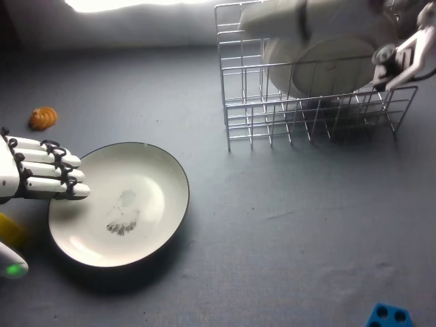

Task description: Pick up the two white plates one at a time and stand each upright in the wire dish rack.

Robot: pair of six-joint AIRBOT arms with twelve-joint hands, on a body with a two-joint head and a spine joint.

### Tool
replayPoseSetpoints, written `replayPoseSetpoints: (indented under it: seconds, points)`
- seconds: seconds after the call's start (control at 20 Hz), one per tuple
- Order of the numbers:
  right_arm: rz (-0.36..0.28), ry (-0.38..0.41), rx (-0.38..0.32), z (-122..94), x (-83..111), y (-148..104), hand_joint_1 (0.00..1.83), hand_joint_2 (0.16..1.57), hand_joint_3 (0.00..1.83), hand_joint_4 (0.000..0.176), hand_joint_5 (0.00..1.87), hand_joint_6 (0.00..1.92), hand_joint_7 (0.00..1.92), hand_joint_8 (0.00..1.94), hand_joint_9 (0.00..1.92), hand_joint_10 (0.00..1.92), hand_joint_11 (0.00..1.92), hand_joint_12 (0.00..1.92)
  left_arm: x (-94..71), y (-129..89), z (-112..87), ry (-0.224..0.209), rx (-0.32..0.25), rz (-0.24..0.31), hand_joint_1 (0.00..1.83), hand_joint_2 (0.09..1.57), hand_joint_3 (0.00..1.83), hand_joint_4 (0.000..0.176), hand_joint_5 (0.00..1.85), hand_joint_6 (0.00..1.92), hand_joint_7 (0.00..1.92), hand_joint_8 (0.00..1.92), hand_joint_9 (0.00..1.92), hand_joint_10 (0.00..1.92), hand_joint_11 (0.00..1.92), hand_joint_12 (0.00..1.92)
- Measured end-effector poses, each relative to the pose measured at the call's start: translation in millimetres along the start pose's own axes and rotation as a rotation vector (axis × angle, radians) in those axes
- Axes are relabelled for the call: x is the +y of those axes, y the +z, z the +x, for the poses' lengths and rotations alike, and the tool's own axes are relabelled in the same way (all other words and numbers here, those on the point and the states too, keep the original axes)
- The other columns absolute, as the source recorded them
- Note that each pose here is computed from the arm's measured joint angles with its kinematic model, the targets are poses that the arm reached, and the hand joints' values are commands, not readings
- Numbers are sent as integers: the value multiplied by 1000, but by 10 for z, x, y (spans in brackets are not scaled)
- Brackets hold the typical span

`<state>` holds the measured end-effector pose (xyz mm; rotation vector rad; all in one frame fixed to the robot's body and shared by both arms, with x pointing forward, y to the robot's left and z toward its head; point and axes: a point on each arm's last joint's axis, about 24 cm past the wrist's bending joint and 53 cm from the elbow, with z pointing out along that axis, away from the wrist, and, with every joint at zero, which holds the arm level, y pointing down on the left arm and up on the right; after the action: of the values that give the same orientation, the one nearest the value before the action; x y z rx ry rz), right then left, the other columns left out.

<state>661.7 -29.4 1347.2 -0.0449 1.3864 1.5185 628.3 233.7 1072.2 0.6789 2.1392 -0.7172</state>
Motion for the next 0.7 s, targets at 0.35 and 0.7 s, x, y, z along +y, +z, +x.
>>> replayPoseSetpoints:
  seconds: [0.35, 0.7]
  points:
    - [-59, -336, 191, 1068, 246, -28, 1102, 934, 0, 0, 0, 0, 0, 0, 0, 0, 0, 0, 32, 38, 144, -43, 33, -15, 0, 1034, 0, 0, 0, 0, 0, 0, 0, 0, 0, 0]
    - [8, -390, 336, 1710, -58, 14, 1137, 962, 3, 0, 0, 0, 0, 0, 0, 0, 0, 0, 38, 41, 292, -84, 64, -23, 0, 1037, 0, 0, 0, 0, 0, 0, 0, 0, 0, 0]
